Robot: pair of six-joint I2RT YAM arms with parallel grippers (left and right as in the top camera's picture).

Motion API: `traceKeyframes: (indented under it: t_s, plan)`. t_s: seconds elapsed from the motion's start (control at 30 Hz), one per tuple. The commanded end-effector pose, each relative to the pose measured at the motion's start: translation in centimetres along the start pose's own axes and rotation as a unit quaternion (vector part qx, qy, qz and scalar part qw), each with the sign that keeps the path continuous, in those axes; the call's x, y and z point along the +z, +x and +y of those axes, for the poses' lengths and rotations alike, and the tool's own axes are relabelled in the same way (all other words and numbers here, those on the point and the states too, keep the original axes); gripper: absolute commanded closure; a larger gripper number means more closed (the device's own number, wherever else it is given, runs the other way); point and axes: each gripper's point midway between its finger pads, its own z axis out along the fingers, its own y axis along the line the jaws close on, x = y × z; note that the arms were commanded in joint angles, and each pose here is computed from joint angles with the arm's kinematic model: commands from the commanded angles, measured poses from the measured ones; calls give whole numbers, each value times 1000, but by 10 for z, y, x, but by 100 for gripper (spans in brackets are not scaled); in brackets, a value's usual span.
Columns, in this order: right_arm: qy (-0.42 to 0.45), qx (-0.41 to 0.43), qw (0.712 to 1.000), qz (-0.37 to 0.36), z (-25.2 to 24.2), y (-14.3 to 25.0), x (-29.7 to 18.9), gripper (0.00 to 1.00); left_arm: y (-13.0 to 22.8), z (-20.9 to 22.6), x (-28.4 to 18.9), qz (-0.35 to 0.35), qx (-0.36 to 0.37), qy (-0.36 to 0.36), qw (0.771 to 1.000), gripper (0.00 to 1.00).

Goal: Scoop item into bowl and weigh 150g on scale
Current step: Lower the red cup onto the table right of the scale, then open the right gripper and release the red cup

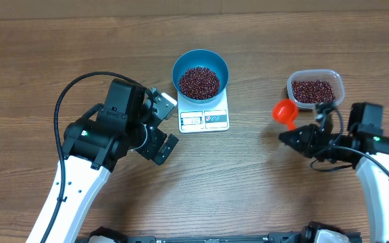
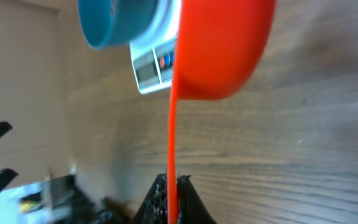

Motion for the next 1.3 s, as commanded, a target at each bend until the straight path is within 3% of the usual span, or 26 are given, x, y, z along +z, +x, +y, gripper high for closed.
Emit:
traceKeyframes:
  t_s: [0.0,0.43,0.5,0.6,0.63,0.67,1.0,1.27]
  plan:
    - [-47,52,997,20,-8,11,18,96,-5,2,-4,-8,11,-3,1000,0]
    - [-21,111,992,63,-61,18,55,96,-5,2,-4,-8,11,-3,1000,0]
    - [-20,110,992,62,-61,18,55,92,-5,2,-4,-8,11,-3,1000,0]
    - [3,112,992,63,-69,20,55,74,-5,2,-4,-8,11,-3,1000,0]
    - [16,113,991,64,-73,21,55,48,-5,2,-4,-8,11,-3,1000,0]
    - [33,114,991,64,-79,22,55,0,-5,2,-4,-8,11,-3,1000,0]
    - [157,104,980,56,-114,15,42,0,-5,2,-4,-8,11,-3,1000,0]
    - [376,114,919,20,-139,-28,-25,0,-5,2,-4,-8,11,-3,1000,1]
